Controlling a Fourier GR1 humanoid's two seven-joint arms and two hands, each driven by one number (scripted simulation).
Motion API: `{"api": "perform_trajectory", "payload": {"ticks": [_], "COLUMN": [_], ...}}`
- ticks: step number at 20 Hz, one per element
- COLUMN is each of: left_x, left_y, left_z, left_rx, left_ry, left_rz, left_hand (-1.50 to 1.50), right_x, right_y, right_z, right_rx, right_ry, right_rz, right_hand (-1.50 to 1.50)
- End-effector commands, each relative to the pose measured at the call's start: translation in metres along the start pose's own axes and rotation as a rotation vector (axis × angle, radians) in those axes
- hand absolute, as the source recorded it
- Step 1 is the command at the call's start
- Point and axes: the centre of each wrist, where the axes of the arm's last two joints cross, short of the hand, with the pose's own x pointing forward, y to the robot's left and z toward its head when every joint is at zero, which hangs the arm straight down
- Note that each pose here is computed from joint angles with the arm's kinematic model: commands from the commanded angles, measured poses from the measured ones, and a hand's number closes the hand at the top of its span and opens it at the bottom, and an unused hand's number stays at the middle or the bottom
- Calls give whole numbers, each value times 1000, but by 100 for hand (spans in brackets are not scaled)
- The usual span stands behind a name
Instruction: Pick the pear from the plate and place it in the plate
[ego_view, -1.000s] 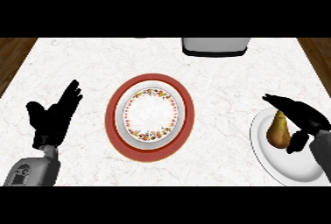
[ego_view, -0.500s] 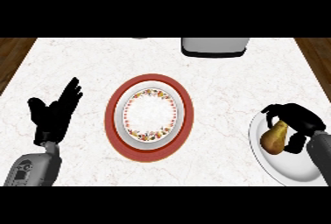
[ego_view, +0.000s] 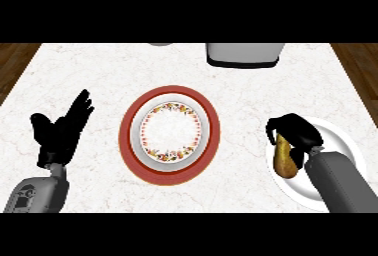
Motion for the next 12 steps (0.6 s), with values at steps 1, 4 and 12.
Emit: {"api": "perform_trajectory", "payload": {"ticks": [1, 4, 12], "left_x": [4, 8, 3], "left_y": [-10, -15, -23], "left_z": [-3, -6, -6], "left_rx": [-46, -70, -102], "left_ry": [-14, -17, 2], "left_rz": [-10, -15, -21], "left_hand": [0, 0, 0], "right_x": [137, 158, 226], "right_y": [15, 1, -67], "right_z": [-56, -58, -50], "right_rx": [-61, -126, -641], "right_ry": [-176, -164, -50], "right_rz": [-151, -130, -152], "right_hand": [150, 150, 150]}}
